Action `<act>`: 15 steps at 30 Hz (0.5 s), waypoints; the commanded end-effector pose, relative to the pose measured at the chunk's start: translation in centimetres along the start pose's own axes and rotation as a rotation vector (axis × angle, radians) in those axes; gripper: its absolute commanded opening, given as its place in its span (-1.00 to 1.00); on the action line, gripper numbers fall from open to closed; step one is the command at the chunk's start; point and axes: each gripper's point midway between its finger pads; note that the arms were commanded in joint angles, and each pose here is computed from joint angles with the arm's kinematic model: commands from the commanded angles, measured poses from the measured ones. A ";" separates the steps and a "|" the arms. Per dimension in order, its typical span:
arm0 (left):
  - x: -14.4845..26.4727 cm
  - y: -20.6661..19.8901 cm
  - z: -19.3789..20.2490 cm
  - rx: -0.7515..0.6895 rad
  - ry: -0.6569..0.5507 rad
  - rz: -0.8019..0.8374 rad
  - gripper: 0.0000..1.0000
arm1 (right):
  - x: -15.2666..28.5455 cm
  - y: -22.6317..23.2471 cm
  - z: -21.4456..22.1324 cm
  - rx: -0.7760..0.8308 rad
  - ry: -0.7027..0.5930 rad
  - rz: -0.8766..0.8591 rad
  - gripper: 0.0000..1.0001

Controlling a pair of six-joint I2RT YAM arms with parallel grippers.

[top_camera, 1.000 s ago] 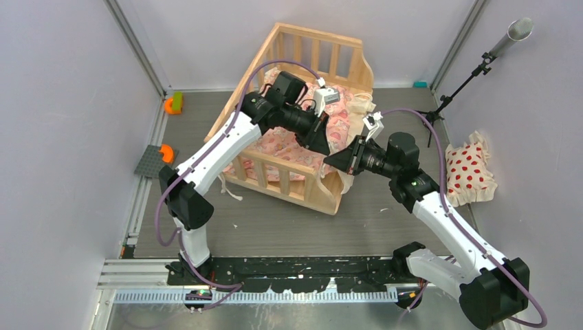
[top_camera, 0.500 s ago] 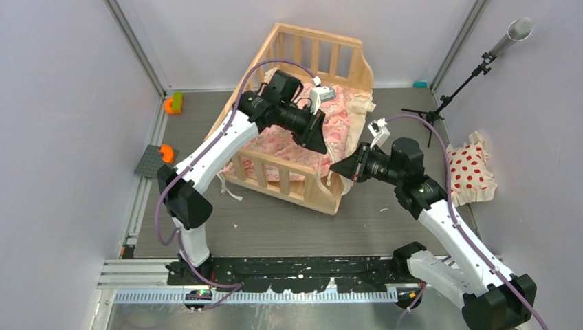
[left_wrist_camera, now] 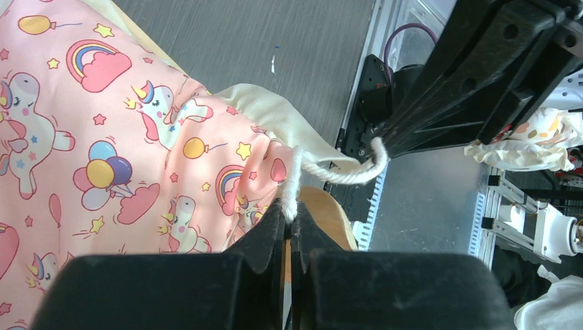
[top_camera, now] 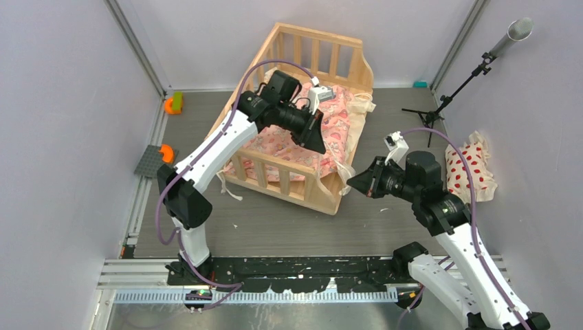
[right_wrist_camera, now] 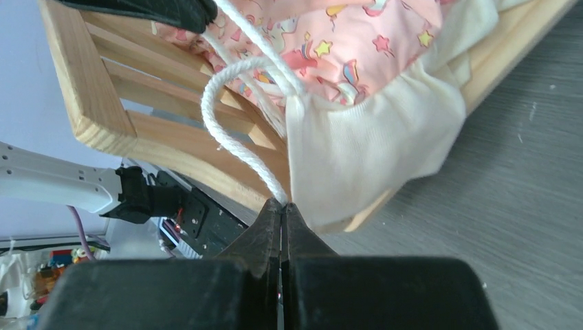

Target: Set up the pet bed

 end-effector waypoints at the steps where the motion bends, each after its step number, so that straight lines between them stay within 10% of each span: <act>1: 2.1 -1.4 -1.7 -0.060 -0.070 0.009 -1.00 | 2.7 -0.6 0.6 0.008 0.019 0.099 -0.99; 15: 2.2 -1.0 -1.8 -0.059 -0.068 -0.004 -1.00 | 6.5 -5.4 4.8 -0.106 0.185 0.435 -0.99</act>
Point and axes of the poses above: each gripper's point midway between its finger pads, its own x axis back along the fingers, its own y axis along the line the jaws close on, z = x × y, and after that the axes turned 3 degrees about -x, right-handed
